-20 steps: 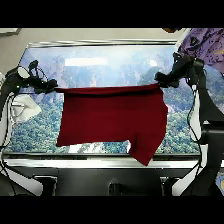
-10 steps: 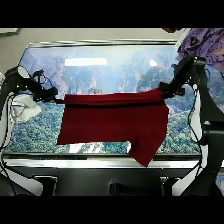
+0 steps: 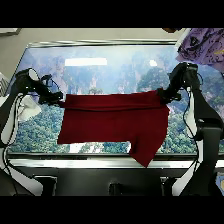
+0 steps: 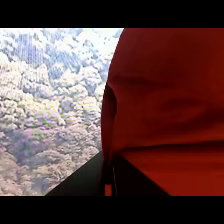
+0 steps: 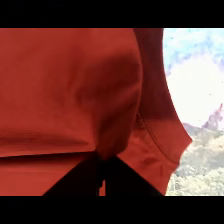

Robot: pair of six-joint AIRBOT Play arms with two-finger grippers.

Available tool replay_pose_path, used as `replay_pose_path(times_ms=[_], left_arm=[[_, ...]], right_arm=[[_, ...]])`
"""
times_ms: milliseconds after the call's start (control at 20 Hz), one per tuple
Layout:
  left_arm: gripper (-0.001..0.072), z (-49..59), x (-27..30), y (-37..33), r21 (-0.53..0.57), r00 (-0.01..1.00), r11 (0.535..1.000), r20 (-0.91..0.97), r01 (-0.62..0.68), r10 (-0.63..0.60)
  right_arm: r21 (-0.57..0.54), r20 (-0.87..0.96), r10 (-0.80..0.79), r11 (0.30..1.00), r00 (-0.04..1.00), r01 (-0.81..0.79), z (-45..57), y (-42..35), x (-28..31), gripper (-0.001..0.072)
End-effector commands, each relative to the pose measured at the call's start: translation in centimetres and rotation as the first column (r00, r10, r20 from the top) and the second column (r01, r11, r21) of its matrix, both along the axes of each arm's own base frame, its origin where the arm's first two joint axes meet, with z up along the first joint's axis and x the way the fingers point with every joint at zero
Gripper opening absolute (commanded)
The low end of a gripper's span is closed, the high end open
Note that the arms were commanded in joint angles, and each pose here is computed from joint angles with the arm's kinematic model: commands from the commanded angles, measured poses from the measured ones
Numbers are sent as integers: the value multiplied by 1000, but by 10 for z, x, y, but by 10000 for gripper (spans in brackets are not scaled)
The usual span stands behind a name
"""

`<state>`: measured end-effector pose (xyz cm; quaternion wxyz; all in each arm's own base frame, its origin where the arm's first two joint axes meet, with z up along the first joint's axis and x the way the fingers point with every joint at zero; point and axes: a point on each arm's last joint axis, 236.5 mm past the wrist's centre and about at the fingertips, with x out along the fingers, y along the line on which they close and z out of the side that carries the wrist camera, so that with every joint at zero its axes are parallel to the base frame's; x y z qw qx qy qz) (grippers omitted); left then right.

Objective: Fold the clothes and pants, and hang the long-sleeved shirts on hangers.

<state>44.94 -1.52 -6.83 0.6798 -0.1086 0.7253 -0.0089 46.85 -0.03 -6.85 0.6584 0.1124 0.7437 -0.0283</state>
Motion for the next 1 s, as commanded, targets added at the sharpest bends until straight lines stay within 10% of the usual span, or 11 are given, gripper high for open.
replay_pose_path(times_ms=[0, 100, 200, 500, 950], left_arm=[[222, 1, -12, -6, -18, 999, 1000, -53, 9, -10], [698, 8, -17, -4, -18, 998, 1000, -61, 9, -10], [697, 28, -15, 6, -13, 999, 1000, -22, -27, 27], [678, 62, -67, 68, 37, 973, 975, 73, -221, 218], [679, 10, -192, 21, -233, 869, 855, 70, -463, 489]], right_arm=[[-2, -26, 3, 1000, 1000, -3, -10, 0, -3, 164], [0, -40, 27, 1000, 999, -27, -9, -1, -7, 368], [9, -61, 7, 1000, 998, -7, 3, -10, -16, 478], [272, 130, -165, 954, 978, 125, 76, -61, -30, 475], [495, -20, -346, 812, 938, 311, 20, 1, -217, 474]])
